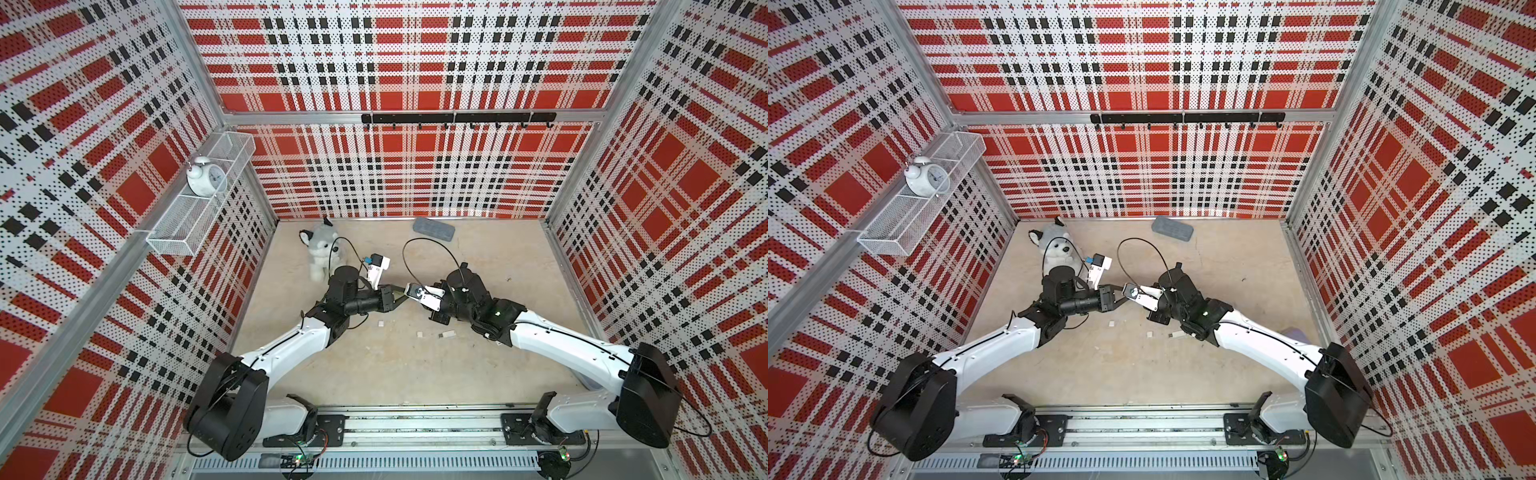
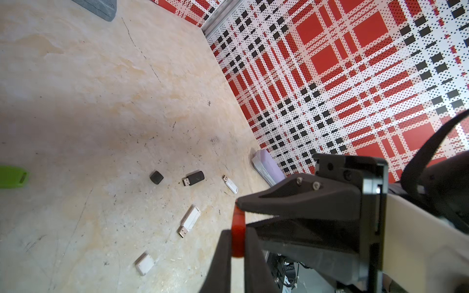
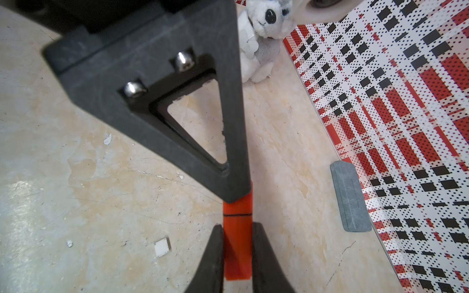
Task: Close the usb drive cover
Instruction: Close the cover of the USB drive, then place the USB drive at the center of the board.
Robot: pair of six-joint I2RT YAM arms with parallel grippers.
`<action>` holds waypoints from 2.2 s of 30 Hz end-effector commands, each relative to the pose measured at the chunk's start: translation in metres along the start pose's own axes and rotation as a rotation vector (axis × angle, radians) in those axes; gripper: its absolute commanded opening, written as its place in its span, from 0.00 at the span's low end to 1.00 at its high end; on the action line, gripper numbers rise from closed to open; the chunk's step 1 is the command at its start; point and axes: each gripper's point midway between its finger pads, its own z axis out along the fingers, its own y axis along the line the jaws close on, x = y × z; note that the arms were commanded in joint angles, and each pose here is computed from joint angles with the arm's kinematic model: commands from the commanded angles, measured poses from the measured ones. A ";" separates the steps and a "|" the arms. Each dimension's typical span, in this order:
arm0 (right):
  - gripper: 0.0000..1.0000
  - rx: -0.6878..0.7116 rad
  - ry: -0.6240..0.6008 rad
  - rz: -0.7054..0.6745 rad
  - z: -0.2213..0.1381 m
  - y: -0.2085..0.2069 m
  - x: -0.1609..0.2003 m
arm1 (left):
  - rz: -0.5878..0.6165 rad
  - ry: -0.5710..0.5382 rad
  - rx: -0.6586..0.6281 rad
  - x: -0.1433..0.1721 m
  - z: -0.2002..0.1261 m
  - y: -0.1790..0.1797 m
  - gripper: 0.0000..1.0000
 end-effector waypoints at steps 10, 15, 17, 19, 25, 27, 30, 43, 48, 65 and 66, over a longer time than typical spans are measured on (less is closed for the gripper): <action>0.01 0.016 -0.281 -0.043 -0.016 -0.008 -0.074 | -0.006 0.032 0.018 0.010 0.009 -0.009 0.14; 0.00 0.034 -0.138 -0.014 -0.009 -0.010 -0.026 | 0.022 -0.097 -0.040 -0.021 -0.014 -0.003 0.34; 0.00 0.032 -0.109 0.012 -0.009 -0.010 -0.011 | 0.036 -0.135 -0.041 -0.029 -0.023 -0.004 0.44; 0.00 0.030 -0.078 0.037 -0.007 -0.011 0.003 | 0.059 -0.166 -0.051 -0.036 -0.031 -0.005 0.51; 0.02 -0.015 0.023 0.169 0.014 -0.011 0.045 | 0.062 -0.272 -0.152 -0.047 -0.059 0.013 0.68; 0.02 -0.043 0.083 0.240 0.030 -0.012 0.063 | 0.067 -0.332 -0.200 -0.052 -0.073 0.019 0.69; 0.04 -0.111 0.202 0.314 0.057 -0.007 0.085 | 0.091 -0.434 -0.268 -0.062 -0.096 0.023 0.70; 0.09 -0.165 0.533 0.432 0.133 -0.012 0.140 | 0.172 -0.592 -0.420 -0.079 -0.148 0.029 1.00; 0.10 -0.144 0.561 0.445 0.141 -0.017 0.150 | 0.172 -0.601 -0.423 -0.077 -0.151 0.030 0.98; 0.41 -0.142 0.582 0.474 0.141 -0.032 0.166 | 0.162 -0.581 -0.401 -0.074 -0.147 0.032 0.98; 0.42 -0.135 0.571 0.474 0.137 -0.035 0.163 | 0.164 -0.583 -0.399 -0.075 -0.148 0.031 0.98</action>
